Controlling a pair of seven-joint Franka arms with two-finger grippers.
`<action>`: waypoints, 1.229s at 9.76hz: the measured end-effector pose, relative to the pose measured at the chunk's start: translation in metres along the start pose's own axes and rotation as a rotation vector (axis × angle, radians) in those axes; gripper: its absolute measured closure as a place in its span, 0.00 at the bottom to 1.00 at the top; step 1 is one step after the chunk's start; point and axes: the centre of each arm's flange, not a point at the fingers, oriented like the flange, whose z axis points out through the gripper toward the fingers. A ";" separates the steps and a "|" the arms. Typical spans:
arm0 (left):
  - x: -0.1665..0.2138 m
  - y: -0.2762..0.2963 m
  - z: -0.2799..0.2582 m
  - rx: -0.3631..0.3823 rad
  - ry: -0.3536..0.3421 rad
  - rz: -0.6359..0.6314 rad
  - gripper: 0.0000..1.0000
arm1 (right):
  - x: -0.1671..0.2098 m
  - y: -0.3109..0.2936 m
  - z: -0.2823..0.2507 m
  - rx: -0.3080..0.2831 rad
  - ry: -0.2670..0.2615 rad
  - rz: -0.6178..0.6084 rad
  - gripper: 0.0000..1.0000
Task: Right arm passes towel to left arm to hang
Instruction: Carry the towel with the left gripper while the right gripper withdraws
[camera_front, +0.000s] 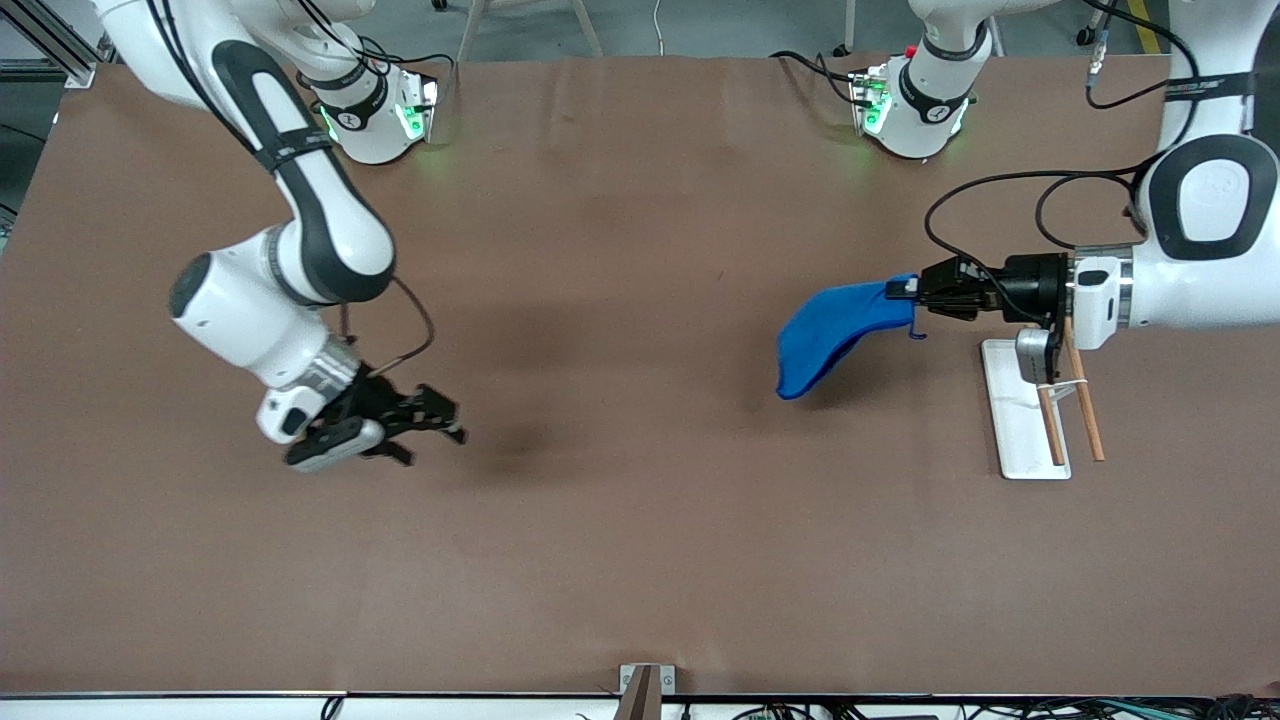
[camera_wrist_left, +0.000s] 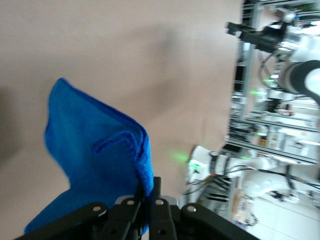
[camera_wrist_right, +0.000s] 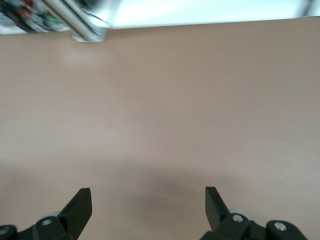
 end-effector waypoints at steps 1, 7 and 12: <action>0.003 0.003 -0.009 0.080 -0.009 -0.003 0.96 | -0.006 0.034 -0.009 -0.059 -0.063 -0.024 0.00; 0.018 -0.013 -0.057 0.557 -0.027 -0.123 0.96 | 0.000 0.095 -0.158 -0.403 -0.204 0.157 0.00; 0.025 -0.082 -0.085 0.817 -0.094 -0.185 0.96 | 0.028 0.083 -0.310 -0.462 -0.240 0.350 0.00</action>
